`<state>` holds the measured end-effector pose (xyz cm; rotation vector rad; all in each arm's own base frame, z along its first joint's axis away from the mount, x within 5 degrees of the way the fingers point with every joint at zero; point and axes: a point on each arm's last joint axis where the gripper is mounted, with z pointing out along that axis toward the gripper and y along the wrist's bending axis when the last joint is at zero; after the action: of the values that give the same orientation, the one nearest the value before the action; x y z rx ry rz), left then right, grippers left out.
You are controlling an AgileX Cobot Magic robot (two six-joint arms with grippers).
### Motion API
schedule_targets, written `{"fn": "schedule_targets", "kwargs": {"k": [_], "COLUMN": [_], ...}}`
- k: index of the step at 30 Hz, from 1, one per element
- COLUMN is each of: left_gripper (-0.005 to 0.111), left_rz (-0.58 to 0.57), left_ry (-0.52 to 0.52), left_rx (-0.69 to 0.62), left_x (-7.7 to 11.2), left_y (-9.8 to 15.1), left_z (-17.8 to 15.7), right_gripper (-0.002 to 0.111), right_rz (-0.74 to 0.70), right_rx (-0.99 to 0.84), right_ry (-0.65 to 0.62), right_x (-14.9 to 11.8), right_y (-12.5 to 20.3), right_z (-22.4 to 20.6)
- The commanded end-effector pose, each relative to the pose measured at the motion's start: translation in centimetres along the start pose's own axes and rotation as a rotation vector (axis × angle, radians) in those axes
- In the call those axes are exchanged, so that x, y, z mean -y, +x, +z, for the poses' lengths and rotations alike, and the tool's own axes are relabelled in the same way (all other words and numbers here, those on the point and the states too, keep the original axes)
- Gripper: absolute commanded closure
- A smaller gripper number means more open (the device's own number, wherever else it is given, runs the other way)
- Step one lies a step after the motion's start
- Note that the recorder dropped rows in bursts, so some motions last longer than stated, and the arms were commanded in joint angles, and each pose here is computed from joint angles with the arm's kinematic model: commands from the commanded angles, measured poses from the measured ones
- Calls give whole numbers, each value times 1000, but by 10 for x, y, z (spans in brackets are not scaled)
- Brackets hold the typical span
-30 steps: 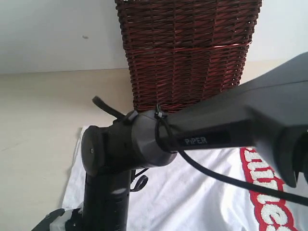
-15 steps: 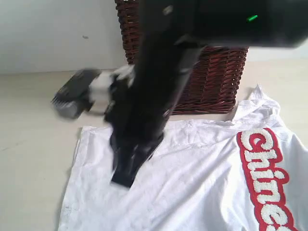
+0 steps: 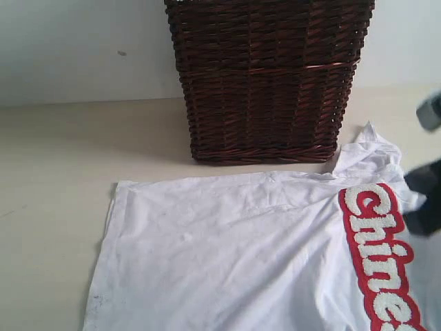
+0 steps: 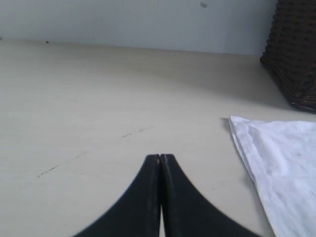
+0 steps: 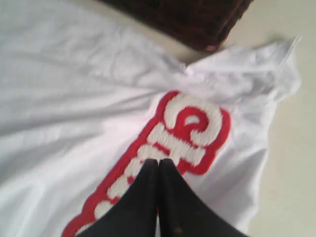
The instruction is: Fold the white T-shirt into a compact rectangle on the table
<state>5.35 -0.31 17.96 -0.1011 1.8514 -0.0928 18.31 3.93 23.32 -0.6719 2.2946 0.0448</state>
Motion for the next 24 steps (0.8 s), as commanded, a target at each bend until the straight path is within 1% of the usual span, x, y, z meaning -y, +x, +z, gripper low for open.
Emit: {"fn": "schedule_targets", "kwargs": {"k": [1,3,4,7,9,10,12,17,19,22,23,24], "left_gripper": [107,107,107,107,107,107,107,107,107,107,107,107], "left_rz": [-5,-5,-5,-5,-5,-5,-5,-5,-5,-5,-5,-5], "left_ry": [7,7,7,7,7,7,7,7,7,7,7,7], "left_rx": [12,12,12,12,12,12,12,12,12,12,12,12], "left_x": [1,1,1,1,1,1,1,1,1,1,1,1], "left_y": [-1,-1,-1,-1,-1,-1,-1,-1,-1,-1,-1,-1], "left_z": [-1,-1,-1,-1,-1,-1,-1,-1,-1,-1,-1,-1], "right_gripper": [106,106,106,106,106,106,106,105,104,103,103,103], "right_rz": [-4,-16,-19,-21,-21,-10,0,-17,-28,15,66,80], "right_rx": [26,158,290,571,676,707,716,725,738,786,768,743], "right_ry": [54,173,280,482,535,534,490,431,407,371,319,291], "right_x": [-12,-10,-6,-3,-5,-8,-14,-25,-31,-37,-40,-42], "right_y": [44,52,53,56,61,64,69,79,85,91,95,97], "right_z": [3,-4,-12,-39,-53,-58,-64,-73,-78,-85,-84,-82]}}
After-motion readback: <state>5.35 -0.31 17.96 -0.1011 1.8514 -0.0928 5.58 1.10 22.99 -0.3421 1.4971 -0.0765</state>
